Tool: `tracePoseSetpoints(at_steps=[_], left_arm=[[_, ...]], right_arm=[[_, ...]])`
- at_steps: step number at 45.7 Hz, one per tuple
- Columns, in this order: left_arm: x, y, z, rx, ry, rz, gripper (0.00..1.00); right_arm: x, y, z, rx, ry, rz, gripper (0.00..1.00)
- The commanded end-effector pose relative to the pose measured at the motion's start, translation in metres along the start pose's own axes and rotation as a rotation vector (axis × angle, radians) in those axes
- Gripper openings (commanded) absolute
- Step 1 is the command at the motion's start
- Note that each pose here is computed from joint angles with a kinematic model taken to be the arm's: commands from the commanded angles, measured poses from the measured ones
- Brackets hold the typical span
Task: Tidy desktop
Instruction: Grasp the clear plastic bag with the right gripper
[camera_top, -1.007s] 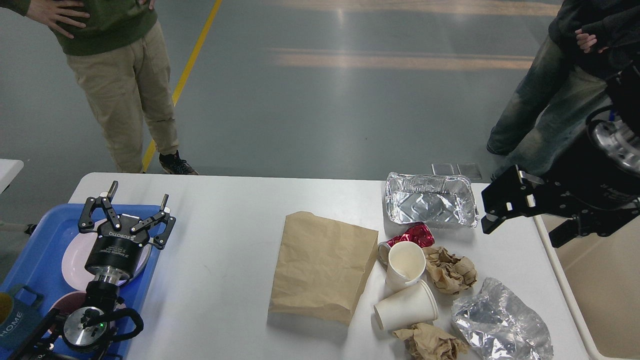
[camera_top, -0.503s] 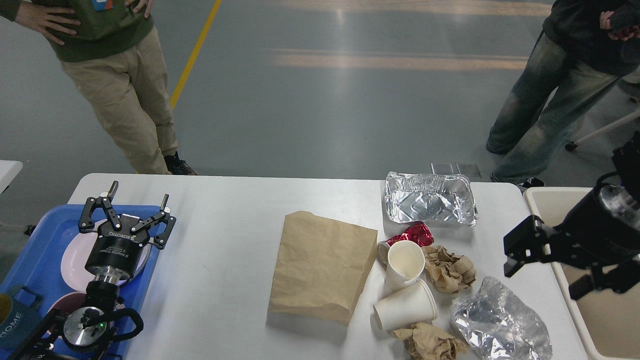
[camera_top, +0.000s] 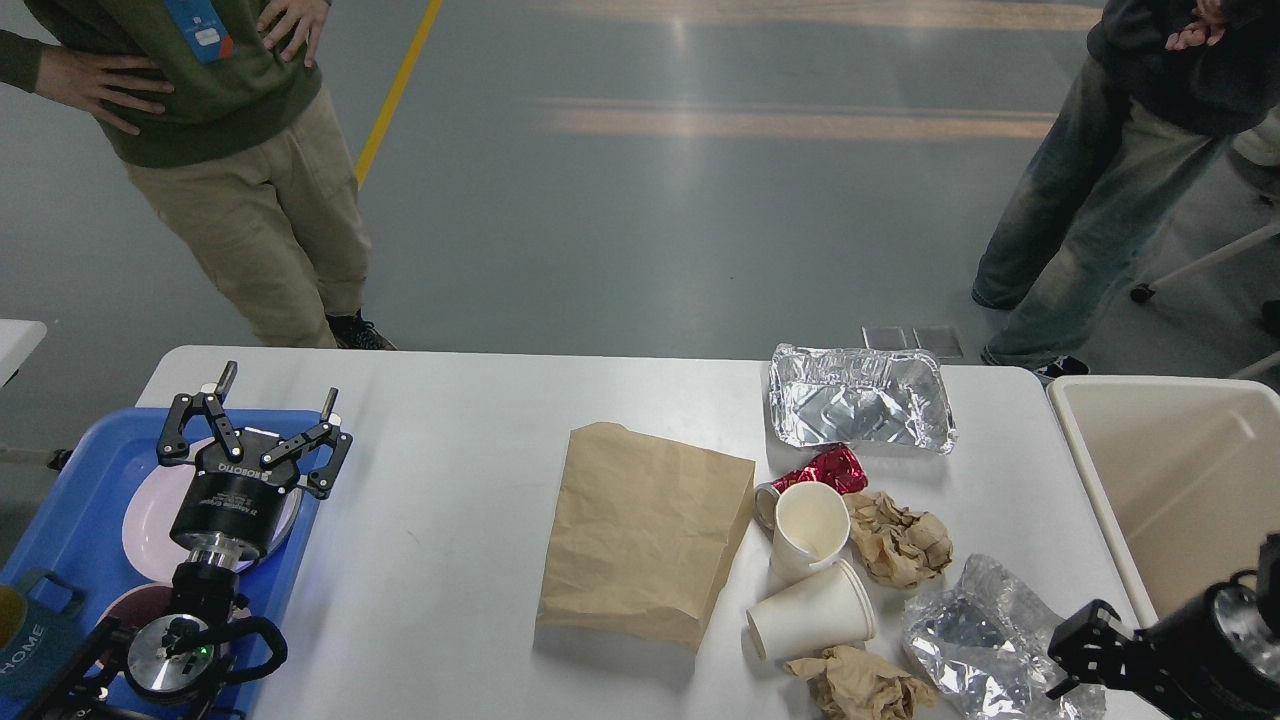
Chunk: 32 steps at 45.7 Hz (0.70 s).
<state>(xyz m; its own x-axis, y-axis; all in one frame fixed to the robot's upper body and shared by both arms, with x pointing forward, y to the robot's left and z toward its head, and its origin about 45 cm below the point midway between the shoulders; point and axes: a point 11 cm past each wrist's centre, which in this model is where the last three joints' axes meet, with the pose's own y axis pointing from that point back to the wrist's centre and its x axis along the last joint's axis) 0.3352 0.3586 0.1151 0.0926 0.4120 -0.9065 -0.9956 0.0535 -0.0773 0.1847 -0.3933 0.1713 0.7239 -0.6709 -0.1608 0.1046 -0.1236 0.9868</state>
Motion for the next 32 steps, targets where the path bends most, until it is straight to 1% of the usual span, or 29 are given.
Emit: tracePoseSetpoints(at_steps=[1, 7, 11, 16, 22, 25, 27, 29, 30, 32], left_arm=[[0.0, 0.0, 0.0, 0.0, 0.001, 0.0, 0.97], [0.0, 0.0, 0.0, 0.0, -0.001, 0.001, 0.97], [0.0, 0.0, 0.001, -0.002, -0.001, 0.001, 0.97], [0.0, 0.0, 0.0, 0.0, -0.001, 0.001, 0.97], [0.0, 0.0, 0.0, 0.0, -0.001, 0.0, 0.97], [0.0, 0.0, 0.0, 0.0, 0.001, 0.0, 0.97], [0.0, 0.0, 0.0, 0.0, -0.001, 0.0, 0.97], [0.0, 0.0, 0.0, -0.001, 0.001, 0.001, 0.97], [0.0, 0.0, 0.001, -0.002, -0.001, 0.001, 0.97], [0.0, 0.0, 0.0, 0.0, -0.001, 0.001, 0.97]], right_arm=[[0.003, -0.03, 0.01, 0.036, -0.083, 0.012, 0.86], [0.002, -0.049, 0.016, 0.03, -0.119, 0.007, 0.83], [0.003, -0.06, 0.015, 0.022, -0.12, 0.029, 0.73], [0.016, -0.068, 0.024, -0.001, -0.166, 0.084, 0.72], [0.02, -0.082, 0.025, -0.019, -0.226, 0.088, 0.72], [0.019, -0.089, 0.027, -0.023, -0.275, 0.081, 0.69], [0.017, -0.092, 0.027, -0.016, -0.312, 0.075, 0.62], [0.017, -0.093, 0.026, -0.012, -0.33, 0.073, 0.52], [0.017, -0.093, 0.027, -0.009, -0.342, 0.072, 0.41], [0.016, -0.093, 0.026, -0.006, -0.344, 0.071, 0.29]])
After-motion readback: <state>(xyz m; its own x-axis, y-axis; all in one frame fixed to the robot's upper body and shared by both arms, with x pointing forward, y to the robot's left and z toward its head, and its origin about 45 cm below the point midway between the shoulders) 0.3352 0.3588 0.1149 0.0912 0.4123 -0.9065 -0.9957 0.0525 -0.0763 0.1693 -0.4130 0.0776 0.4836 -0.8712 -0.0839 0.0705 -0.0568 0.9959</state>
